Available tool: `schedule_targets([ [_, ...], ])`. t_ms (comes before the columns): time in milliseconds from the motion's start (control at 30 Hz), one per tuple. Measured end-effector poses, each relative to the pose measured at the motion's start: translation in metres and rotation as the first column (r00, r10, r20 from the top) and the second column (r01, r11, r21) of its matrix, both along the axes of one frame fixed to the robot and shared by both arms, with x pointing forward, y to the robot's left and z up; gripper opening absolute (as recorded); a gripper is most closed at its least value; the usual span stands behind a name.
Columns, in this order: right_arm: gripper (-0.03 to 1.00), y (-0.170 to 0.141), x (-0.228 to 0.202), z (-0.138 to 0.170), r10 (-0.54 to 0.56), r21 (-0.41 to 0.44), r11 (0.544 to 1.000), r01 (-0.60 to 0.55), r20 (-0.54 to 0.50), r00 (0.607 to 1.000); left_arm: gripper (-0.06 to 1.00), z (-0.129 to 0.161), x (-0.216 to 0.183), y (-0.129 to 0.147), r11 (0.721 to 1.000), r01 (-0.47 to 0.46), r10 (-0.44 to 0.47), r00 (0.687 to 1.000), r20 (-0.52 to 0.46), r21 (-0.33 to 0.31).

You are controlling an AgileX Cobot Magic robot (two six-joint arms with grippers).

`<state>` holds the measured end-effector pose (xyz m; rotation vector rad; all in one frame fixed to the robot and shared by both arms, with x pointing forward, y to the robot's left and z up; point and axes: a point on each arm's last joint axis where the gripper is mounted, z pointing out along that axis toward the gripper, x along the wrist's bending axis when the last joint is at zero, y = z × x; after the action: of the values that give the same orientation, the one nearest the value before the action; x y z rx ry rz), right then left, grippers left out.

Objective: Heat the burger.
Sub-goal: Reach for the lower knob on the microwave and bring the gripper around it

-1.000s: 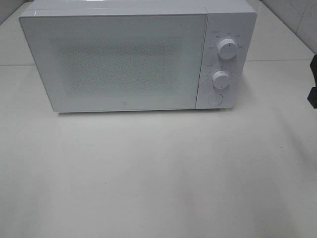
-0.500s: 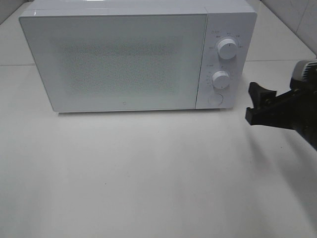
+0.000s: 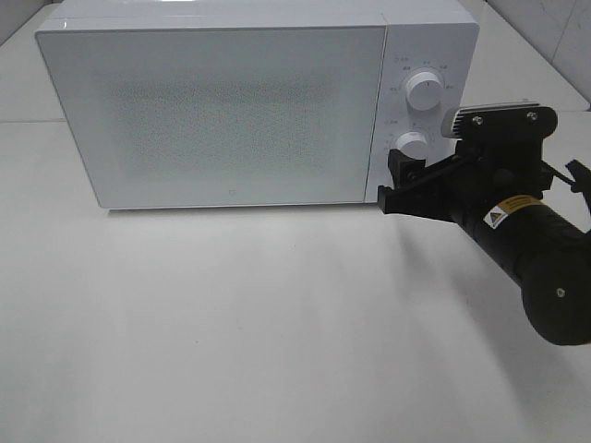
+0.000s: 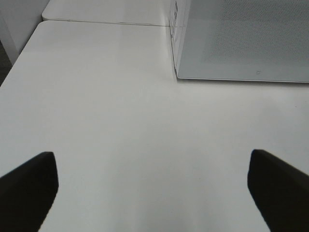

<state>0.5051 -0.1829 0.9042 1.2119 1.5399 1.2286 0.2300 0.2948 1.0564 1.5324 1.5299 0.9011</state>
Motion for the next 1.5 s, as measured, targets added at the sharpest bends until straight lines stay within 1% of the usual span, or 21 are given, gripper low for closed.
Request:
schedule_targets([
  [200,0.76,0.008,0.017,-0.01,-0.011,0.004,1.0,0.011,-0.002,1.0,0.99,0.0,0.0,0.0,1.0,0.0,0.0,1.0,0.0,0.0],
  [767,0.76,0.017,0.043,-0.027,-0.074,0.015,0.997,0.074,-0.009,0.997,0.99,0.0,0.0,0.0,1.0,0.0,0.0,1.0,0.0,0.0],
  [1500,0.75,0.017,0.048,-0.025,-0.093,0.006,0.996,0.093,0.008,0.996,0.99,0.0,0.0,0.0,1.0,0.0,0.0,1.0,0.0,0.0],
])
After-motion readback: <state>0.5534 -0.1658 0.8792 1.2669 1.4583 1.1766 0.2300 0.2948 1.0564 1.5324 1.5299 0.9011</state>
